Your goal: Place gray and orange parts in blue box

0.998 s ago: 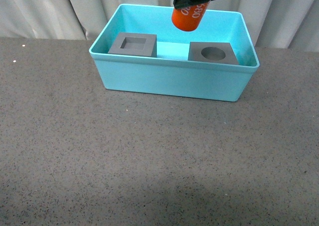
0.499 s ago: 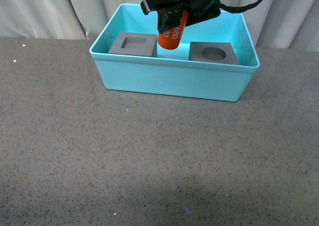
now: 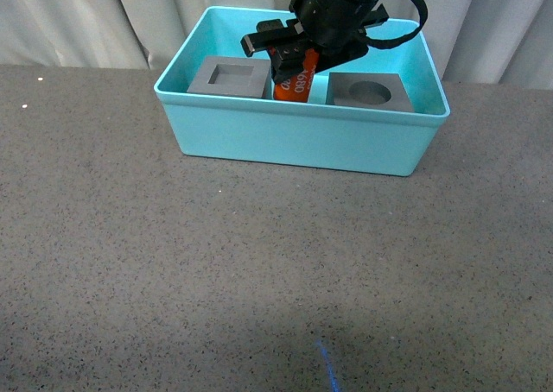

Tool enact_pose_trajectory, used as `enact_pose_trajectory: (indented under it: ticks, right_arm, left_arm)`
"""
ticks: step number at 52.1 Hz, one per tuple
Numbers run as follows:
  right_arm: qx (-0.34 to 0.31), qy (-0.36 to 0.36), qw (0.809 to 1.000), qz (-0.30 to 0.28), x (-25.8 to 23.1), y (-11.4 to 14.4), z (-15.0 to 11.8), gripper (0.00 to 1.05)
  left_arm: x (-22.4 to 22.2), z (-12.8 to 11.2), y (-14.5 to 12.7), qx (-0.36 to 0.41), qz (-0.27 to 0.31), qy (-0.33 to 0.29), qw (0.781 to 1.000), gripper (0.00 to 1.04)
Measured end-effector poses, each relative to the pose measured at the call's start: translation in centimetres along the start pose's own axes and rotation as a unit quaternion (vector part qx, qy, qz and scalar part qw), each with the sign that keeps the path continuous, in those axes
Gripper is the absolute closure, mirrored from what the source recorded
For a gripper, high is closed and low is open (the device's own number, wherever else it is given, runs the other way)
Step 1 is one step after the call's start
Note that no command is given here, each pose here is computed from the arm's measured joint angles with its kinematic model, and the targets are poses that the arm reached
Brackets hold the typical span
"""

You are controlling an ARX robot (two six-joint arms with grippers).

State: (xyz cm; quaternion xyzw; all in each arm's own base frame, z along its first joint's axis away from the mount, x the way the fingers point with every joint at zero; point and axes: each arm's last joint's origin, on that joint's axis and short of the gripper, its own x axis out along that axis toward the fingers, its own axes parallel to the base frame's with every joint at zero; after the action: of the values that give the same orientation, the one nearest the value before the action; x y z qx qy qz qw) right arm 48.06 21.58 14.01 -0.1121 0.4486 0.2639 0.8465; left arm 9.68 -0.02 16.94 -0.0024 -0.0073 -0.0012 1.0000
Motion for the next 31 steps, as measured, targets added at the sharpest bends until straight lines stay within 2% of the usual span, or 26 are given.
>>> enact_pose_trajectory:
  ticks: [31]
  right_arm:
    - [0.008, 0.022, 1.0, 0.002, 1.5, -0.2, -0.1, 0.6]
  left_arm:
    - [0.0, 0.0, 0.0, 0.0, 0.0, 0.0, 1.0, 0.07]
